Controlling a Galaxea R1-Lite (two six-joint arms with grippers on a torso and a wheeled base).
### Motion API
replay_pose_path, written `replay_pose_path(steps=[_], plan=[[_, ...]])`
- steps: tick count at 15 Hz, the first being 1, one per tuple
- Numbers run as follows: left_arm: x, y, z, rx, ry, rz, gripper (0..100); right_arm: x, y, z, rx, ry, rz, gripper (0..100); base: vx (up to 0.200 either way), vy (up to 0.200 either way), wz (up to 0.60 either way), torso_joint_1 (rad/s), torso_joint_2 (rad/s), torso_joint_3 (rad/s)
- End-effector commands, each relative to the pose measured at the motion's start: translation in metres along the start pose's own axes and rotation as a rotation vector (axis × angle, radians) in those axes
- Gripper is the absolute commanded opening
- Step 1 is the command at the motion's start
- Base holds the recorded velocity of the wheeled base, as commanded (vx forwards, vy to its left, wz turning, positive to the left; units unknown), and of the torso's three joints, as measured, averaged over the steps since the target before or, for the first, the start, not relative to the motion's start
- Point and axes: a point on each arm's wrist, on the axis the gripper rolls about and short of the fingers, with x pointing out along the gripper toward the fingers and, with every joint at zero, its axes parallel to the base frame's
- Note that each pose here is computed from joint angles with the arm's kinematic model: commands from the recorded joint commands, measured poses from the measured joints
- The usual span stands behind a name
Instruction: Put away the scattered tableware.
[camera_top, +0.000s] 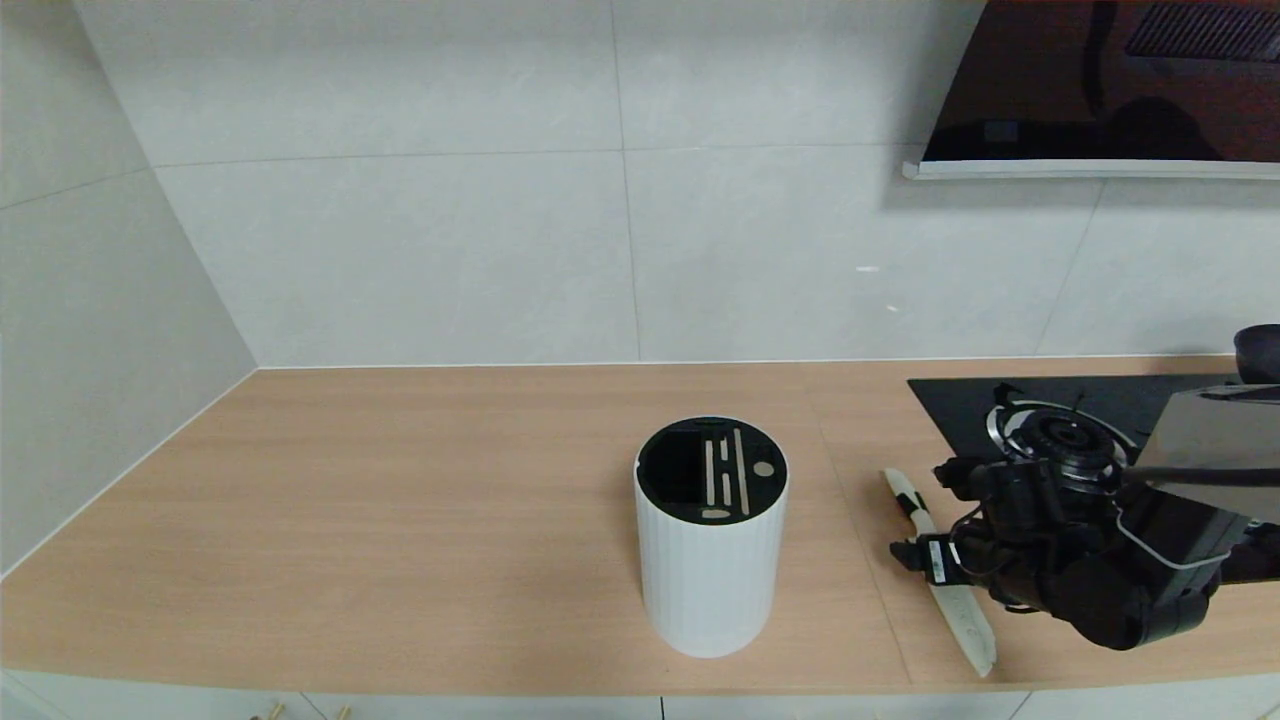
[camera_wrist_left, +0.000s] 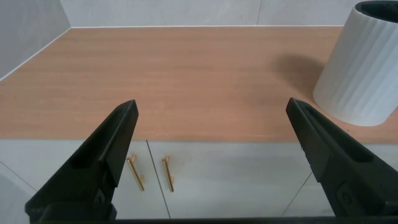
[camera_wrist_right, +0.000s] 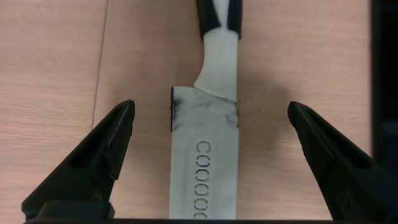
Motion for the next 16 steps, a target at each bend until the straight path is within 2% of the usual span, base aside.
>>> replay_pose_path(steps=[1, 12, 13, 16], plan=[[0.0000, 0.0000, 0.0000, 0.000, 0.000, 0.001, 100, 0.0029, 0.0009, -0.0015, -0.001, -0.002, 0.001, 100, 0.000, 0.000, 0.00, 0.000, 0.00, 0.000], [0.0000, 0.0000, 0.0000, 0.000, 0.000, 0.001, 100, 0.0067, 0.0025, -0.0061, -0.005, 0.005, -0.002, 100, 0.000, 0.000, 0.00, 0.000, 0.00, 0.000], [0.0000, 0.0000, 0.0000, 0.000, 0.000, 0.001, 100, 0.0067, 0.0025, -0.0061, -0.005, 0.005, -0.002, 0, 0.000, 0.000, 0.00, 0.000, 0.00, 0.000], [0.0000, 0.0000, 0.0000, 0.000, 0.000, 0.001, 100, 0.0069, 0.0025, -0.0069, -0.005, 0.008, -0.002, 0, 0.000, 0.000, 0.00, 0.000, 0.00, 0.000]])
